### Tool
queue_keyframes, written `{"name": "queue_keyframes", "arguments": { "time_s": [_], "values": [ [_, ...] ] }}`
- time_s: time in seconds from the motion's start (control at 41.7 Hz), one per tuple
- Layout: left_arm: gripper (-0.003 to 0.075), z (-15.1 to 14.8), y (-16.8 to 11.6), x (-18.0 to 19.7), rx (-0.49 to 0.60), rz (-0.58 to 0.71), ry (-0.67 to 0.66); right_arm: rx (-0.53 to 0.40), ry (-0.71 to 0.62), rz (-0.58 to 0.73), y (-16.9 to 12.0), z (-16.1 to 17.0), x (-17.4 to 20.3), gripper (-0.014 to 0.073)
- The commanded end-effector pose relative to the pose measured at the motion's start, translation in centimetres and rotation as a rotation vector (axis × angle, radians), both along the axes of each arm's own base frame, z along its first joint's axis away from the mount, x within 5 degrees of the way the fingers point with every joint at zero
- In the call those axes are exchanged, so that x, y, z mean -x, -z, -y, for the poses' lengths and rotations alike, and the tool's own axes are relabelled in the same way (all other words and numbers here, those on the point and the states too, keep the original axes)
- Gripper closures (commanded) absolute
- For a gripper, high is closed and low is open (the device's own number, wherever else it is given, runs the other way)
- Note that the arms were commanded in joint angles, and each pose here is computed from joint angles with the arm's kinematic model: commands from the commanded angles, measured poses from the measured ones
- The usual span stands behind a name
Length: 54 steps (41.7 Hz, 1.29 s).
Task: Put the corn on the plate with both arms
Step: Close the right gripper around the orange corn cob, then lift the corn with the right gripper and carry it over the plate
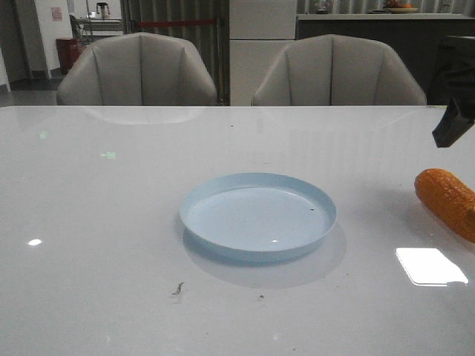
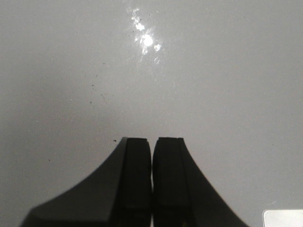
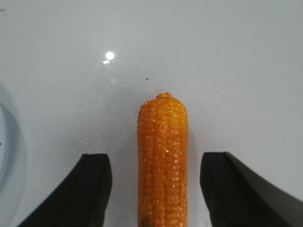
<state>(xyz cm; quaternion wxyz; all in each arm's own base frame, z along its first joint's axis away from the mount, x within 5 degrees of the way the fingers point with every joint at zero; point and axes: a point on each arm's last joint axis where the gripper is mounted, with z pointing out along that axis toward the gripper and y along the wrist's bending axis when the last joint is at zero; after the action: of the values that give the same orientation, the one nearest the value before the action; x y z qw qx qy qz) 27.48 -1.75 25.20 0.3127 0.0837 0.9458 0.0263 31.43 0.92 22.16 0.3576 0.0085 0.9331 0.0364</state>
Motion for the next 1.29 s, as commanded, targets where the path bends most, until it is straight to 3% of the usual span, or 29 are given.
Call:
{"name": "queue_keyframes", "arguments": {
  "time_s": [0.0, 0.623, 0.695, 0.887, 1.102, 1.27],
  "values": [
    [0.0608, 0.0, -1.7, 0.0, 0.008, 0.071, -0.006, 0.010, 0.011, 0.071, -0.9, 0.4, -2.0, 0.0075],
    [0.0608, -0.1, -1.7, 0.1, 0.008, 0.064, -0.007, 0.015, 0.012, -0.049, 4.0, 0.4, -4.3, 0.0081],
    [0.0608, -0.1, -1.7, 0.1, 0.008, 0.064, -0.007, 0.015, 0.013, -0.050, 4.2, 0.4, -4.5, 0.0113],
    [0.0608, -0.1, -1.7, 0.1, 0.008, 0.064, -0.007, 0.052, -0.013, -0.051, 4.7, 0.5, -4.7, 0.0302],
    [0.0608, -0.1, -1.7, 0.1, 0.008, 0.064, -0.007, 0.073, -0.053, 0.025, 2.6, -0.4, -6.2, 0.0330],
    [0.0608, -0.1, -1.7, 0.1, 0.008, 0.064, -0.007, 0.132, -0.211, 0.072, -0.1, -4.0, -7.5, 0.0330]
  ]
}}
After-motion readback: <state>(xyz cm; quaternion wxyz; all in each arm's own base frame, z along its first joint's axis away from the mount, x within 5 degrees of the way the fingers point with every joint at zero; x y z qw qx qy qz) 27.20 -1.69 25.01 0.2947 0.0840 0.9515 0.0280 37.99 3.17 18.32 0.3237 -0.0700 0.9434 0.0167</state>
